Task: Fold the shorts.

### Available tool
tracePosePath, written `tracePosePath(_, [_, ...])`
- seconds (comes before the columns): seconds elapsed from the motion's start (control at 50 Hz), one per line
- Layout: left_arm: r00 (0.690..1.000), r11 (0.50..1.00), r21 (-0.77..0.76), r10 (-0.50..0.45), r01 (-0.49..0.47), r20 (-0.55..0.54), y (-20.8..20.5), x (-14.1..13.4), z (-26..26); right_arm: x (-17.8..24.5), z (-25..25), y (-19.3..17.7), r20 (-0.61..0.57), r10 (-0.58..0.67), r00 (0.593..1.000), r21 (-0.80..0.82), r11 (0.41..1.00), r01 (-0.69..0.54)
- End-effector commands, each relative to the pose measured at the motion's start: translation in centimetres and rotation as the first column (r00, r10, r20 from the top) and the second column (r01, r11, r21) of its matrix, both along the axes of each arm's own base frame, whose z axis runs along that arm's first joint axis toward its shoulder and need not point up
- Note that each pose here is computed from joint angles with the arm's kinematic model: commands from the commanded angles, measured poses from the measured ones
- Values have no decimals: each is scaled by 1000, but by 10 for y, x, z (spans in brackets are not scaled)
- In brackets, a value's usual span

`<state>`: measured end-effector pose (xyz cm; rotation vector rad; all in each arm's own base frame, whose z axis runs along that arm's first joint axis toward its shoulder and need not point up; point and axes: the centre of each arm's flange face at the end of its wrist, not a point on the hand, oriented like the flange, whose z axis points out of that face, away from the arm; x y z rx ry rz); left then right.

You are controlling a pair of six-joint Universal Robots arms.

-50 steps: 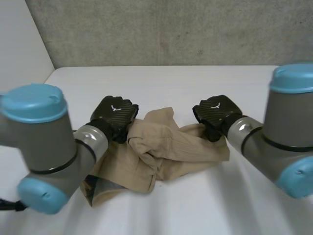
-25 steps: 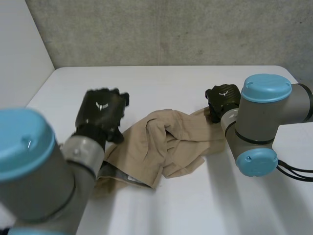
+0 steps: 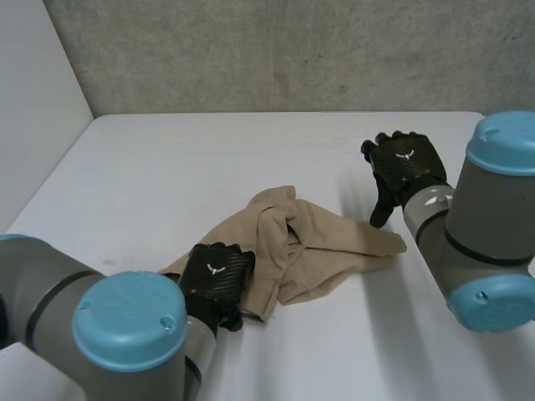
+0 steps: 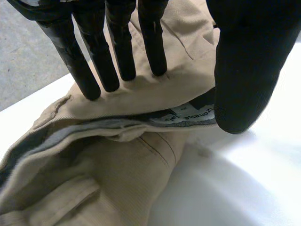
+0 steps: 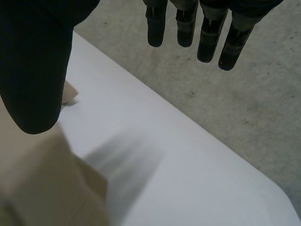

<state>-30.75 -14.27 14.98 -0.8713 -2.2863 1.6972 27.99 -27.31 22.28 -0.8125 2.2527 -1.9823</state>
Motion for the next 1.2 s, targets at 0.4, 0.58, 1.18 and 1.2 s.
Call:
tracePosePath(0.4, [926,795,-476,319,-376,-199,-146,106,151,-21,1,8,-7,-3,1000,15,1000,3])
tracePosePath(0.58, [899,570,-699,215,-432,-380,-162,118,273,-21,0,11,2,19,1000,25,999,-19])
tracePosePath(1.18, [897,864,-336,-430,374,-105,17,-116,56,-75,28,-28,44,-134,990,-51,989,137])
tracePosePath(1.2, [897,864,-336,-430,375,-105,18,-116,55,-75,28,-28,44,-134,990,-51,989,137])
